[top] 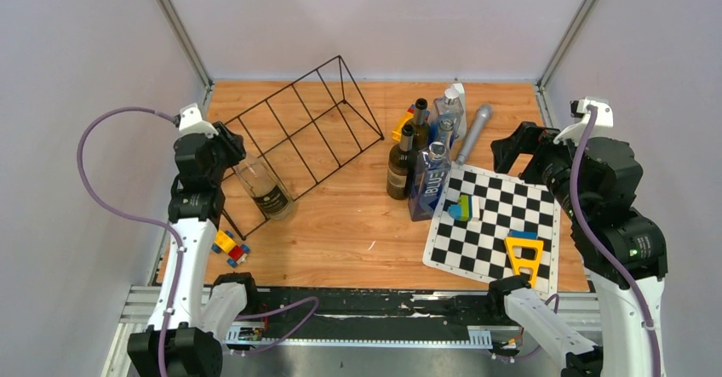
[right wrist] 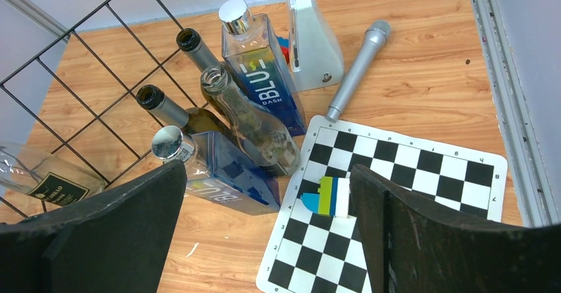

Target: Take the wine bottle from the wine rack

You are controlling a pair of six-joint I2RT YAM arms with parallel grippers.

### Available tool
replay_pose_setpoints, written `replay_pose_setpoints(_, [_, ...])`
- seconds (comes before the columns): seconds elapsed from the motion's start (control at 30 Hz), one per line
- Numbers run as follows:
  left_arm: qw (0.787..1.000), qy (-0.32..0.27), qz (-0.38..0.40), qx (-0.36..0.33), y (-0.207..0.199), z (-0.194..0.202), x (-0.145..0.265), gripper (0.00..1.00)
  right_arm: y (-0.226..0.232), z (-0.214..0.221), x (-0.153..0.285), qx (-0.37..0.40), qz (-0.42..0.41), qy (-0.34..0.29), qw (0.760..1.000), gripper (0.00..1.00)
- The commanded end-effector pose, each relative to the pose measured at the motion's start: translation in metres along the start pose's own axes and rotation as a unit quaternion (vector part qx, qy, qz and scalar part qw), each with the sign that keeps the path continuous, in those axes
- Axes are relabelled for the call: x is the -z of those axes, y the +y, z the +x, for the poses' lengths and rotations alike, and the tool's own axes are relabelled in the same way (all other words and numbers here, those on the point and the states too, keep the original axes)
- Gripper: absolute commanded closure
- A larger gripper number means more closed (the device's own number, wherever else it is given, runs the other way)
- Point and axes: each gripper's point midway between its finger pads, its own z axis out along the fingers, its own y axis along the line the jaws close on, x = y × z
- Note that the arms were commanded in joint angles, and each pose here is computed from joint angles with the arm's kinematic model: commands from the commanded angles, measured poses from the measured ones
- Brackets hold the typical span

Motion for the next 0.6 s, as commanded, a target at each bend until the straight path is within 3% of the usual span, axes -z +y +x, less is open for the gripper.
replay_pose_setpoints(0.0, [0.991, -0.071, 0.109, 0.010, -0.044, -0.042, 0.020, 1.00, 0.003, -0.013, 0.005, 0.009, -0.010, -0.028, 1.000, 0.05])
replay_pose_setpoints(0.27, [0.979, -0.068, 0.195, -0.004, -0.077, -0.039, 0.036, 1.00, 0.004, -0.010, 0.005, 0.009, -0.015, -0.026, 1.000, 0.05])
replay_pose_setpoints(0.57, [0.969, -0.070, 0.236, -0.026, -0.101, -0.043, 0.054, 1.00, 0.005, -0.008, 0.004, 0.005, -0.018, -0.025, 1.000, 0.05])
